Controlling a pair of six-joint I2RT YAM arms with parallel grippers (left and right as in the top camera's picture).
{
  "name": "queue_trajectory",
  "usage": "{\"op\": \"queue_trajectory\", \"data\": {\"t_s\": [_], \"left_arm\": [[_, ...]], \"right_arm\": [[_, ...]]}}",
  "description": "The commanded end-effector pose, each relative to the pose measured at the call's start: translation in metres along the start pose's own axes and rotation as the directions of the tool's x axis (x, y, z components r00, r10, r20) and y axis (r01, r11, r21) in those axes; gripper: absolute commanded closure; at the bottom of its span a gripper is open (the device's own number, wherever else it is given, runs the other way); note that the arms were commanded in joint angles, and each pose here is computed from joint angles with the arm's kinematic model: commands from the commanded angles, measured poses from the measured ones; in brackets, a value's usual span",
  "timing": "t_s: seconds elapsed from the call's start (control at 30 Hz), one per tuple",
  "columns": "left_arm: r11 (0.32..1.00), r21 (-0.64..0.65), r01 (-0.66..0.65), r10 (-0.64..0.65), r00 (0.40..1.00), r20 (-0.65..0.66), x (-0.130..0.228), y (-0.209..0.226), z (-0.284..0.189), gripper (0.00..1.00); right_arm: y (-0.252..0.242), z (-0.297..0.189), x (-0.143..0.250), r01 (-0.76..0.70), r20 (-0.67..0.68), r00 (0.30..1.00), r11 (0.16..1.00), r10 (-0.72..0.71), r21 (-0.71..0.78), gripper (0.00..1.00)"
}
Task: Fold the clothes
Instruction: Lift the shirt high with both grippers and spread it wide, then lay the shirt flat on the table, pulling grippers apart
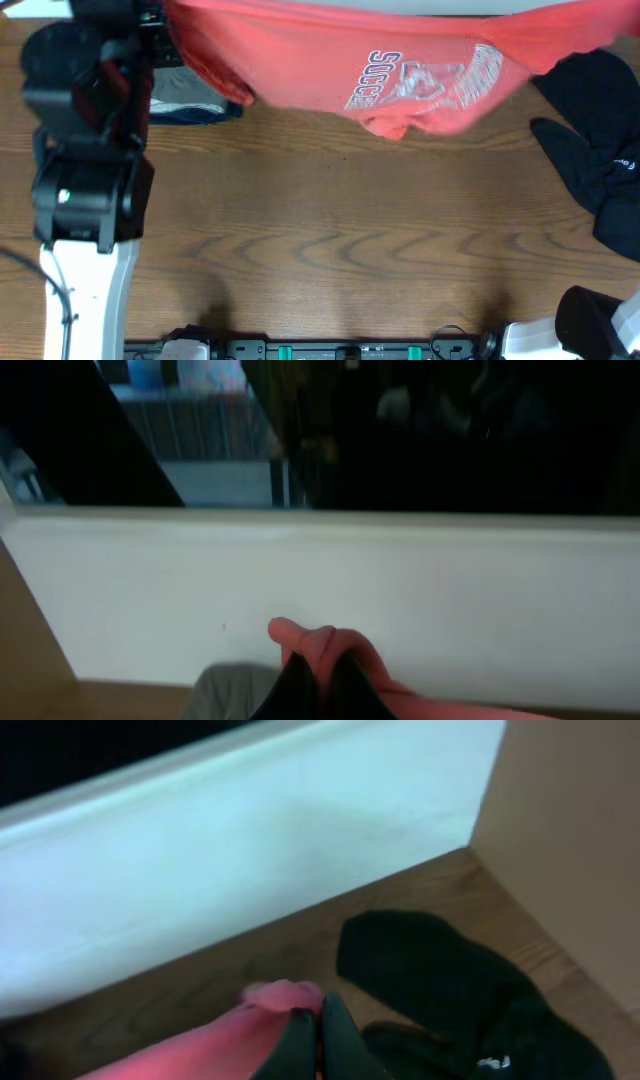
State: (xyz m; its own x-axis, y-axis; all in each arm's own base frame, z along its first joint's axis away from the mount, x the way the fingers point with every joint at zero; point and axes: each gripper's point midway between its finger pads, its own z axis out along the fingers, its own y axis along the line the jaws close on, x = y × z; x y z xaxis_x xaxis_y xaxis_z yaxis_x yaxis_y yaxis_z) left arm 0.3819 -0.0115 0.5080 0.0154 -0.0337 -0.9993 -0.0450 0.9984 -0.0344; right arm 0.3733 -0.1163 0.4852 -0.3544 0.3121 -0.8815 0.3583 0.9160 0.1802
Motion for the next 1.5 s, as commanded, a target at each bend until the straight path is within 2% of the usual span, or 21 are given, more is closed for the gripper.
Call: {"op": "queue_trajectory", "data": {"t_s": [0.0,0.3,0.47,0.6,0.77,0.97,1.07,1.13,1.33,1.47], "left_arm": [[1.000,-0.019,0.001,0.001,0.996,0.092,-0.032,0.007,-0.026,0.94],[0.997,0.075,0.014,-0.024,0.991,0.134,-0.049,-0.005,-0.055,0.94],[0.997,0.075,0.011,-0.018,0.996,0.091,-0.035,-0.007,-0.039,0.94],[0.993,0.122,0.006,-0.006,1.000,0.004,-0.005,-0.019,-0.005,0.94],[0.990,0.138,0.009,-0.001,0.998,-0.063,0.029,-0.028,0.042,0.94],[0.990,0.141,0.010,-0.012,1.000,0.014,0.047,-0.036,0.107,0.94],[0.989,0.148,0.028,-0.046,0.992,0.120,0.037,-0.039,0.129,0.94],[0.986,0.163,0.043,-0.077,0.975,0.207,0.018,-0.043,0.131,0.94],[0.987,0.161,0.003,-0.064,0.925,0.374,-0.046,-0.044,0.113,0.94],[0.987,0.160,-0.007,-0.061,0.909,0.413,-0.067,-0.044,0.105,0.94]], "right_arm": [[-0.008,-0.043,-0.019,0.008,0.100,0.995,1.000,-0.010,0.021,0.99],[-0.006,-0.118,-0.024,0.045,0.212,0.976,0.999,-0.049,0.020,0.99],[0.002,-0.119,-0.022,0.097,0.207,0.974,0.995,-0.092,-0.018,0.99],[0.004,-0.091,-0.015,0.127,0.140,0.983,0.991,-0.121,-0.033,0.99],[0.002,-0.030,-0.013,0.154,0.066,0.986,0.987,-0.151,-0.043,0.99],[0.007,0.065,-0.029,0.173,0.091,0.982,0.982,-0.166,-0.069,0.99],[0.029,0.093,-0.046,0.239,0.187,0.960,0.955,-0.207,-0.173,0.99],[0.035,0.094,-0.066,0.261,0.275,0.939,0.949,-0.207,-0.178,0.99],[0.047,0.046,-0.126,0.311,0.505,0.840,0.939,-0.199,-0.148,0.99],[0.047,0.023,-0.142,0.317,0.560,0.804,0.940,-0.197,-0.125,0.99]]}}
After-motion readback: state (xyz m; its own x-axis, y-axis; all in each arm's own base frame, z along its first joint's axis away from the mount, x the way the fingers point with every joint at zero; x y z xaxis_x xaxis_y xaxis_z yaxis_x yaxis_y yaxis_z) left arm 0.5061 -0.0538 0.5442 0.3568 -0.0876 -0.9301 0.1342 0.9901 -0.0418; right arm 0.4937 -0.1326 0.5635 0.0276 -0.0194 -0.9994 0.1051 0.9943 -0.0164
